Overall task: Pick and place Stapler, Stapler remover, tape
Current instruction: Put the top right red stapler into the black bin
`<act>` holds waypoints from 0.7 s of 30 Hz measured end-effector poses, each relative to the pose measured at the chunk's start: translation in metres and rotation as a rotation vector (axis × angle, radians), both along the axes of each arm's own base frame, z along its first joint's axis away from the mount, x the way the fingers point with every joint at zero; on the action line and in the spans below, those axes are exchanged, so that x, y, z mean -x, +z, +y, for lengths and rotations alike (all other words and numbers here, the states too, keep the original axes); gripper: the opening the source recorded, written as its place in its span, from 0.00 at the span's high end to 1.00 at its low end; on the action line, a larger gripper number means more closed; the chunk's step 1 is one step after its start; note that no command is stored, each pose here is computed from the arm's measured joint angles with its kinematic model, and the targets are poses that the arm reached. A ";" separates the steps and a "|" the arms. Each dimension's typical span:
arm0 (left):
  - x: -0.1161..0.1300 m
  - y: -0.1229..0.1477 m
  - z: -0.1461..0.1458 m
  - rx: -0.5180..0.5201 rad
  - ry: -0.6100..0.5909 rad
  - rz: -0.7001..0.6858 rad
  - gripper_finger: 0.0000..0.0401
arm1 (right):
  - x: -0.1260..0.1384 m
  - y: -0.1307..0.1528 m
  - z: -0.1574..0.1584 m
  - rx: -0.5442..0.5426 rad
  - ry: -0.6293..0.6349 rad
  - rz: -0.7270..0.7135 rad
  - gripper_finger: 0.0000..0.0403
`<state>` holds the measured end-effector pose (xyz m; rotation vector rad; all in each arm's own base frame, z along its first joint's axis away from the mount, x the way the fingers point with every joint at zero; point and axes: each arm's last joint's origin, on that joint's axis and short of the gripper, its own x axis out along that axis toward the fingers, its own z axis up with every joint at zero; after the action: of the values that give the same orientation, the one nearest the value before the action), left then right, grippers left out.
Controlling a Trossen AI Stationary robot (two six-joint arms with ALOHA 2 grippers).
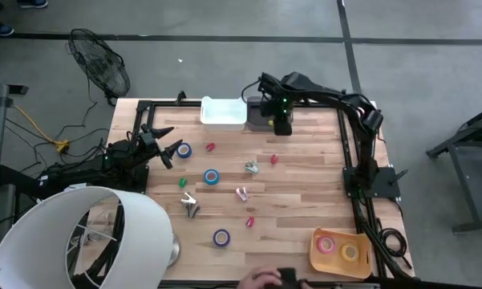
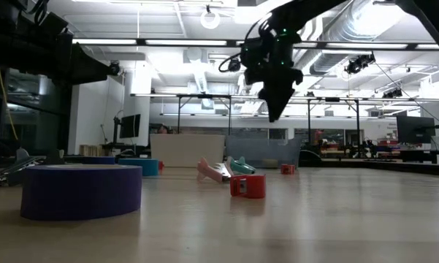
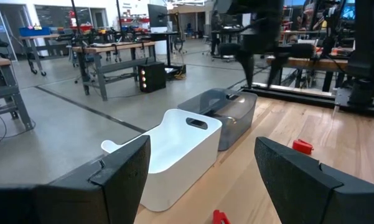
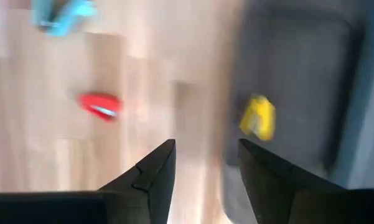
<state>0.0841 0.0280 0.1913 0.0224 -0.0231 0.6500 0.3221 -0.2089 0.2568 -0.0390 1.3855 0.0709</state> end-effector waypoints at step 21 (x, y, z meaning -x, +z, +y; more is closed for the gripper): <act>0.000 -0.002 0.000 0.003 0.000 0.018 0.29 | -0.012 -0.070 0.069 -0.008 0.764 0.052 0.67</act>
<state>0.0841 0.0280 0.1895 0.0250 -0.0049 0.6498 0.3337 -0.1397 0.1865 -0.5621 1.3557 0.7169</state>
